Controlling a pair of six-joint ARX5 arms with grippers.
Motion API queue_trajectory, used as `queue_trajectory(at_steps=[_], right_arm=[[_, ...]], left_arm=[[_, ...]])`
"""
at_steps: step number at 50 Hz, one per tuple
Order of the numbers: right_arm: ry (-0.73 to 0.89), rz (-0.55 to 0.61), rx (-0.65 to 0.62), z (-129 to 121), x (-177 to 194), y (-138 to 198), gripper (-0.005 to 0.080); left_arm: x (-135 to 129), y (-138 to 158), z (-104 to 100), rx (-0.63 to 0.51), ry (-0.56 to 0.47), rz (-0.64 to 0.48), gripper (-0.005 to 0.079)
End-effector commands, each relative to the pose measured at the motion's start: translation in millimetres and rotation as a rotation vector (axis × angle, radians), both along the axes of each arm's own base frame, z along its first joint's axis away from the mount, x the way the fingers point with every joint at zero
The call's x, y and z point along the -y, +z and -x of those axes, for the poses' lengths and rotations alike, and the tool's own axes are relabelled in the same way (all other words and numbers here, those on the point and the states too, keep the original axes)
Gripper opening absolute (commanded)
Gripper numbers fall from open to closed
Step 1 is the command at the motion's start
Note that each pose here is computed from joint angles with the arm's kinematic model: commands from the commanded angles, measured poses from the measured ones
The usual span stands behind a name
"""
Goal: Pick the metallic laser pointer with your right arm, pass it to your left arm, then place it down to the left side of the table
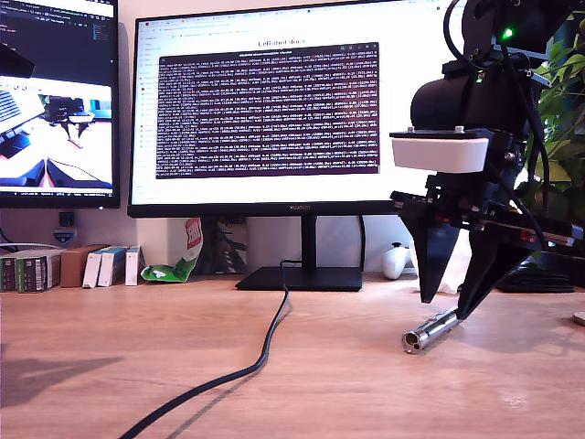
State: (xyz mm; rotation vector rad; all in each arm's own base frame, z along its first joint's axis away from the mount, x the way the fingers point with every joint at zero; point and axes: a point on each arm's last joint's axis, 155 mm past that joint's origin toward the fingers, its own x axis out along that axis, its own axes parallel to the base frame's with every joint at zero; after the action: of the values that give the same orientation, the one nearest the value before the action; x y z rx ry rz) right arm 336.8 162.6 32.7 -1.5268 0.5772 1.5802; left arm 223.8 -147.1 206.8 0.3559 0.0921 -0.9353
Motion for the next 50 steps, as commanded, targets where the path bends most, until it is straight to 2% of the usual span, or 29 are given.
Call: queue_trajectory(at_steps=[1, 5, 18, 23, 30, 44, 50], right_arm=[[0.008, 0.007, -0.037, 3.9, -1.1, -14.2, 0.0351], [0.007, 0.011, -0.045, 3.7, -0.6, -18.4, 0.0348], [0.004, 0.012, -0.044, 0.3, 1.6, -23.3, 0.0257], [-0.005, 0.012, -0.044, -1.5, 4.6, -24.1, 0.0169], [-0.015, 0.008, -0.036, -4.9, 6.7, -23.6, -0.0017], [-0.108, -0.064, 0.000, -18.1, -12.6, -15.5, -0.0010], [-0.112, -0.123, 0.004, -19.6, -36.2, -4.7, -0.0010]], left_arm=[[1.3, 2.4, 0.7, 0.011, -0.007, -0.002, -0.0020], [1.3, 1.5, 1.0, 0.006, -0.007, -0.002, -0.0019], [1.3, 0.4, 1.4, 0.001, -0.007, -0.002, -0.0019], [1.6, 0.5, 1.7, 0.001, -0.009, -0.002, -0.0019], [1.8, 0.3, 1.9, -0.001, -0.010, -0.002, -0.0019], [2.1, 0.7, 1.7, -0.009, -0.007, 0.007, -0.0001], [1.4, 6.0, -3.9, 0.039, -0.004, -0.006, 0.0113]])
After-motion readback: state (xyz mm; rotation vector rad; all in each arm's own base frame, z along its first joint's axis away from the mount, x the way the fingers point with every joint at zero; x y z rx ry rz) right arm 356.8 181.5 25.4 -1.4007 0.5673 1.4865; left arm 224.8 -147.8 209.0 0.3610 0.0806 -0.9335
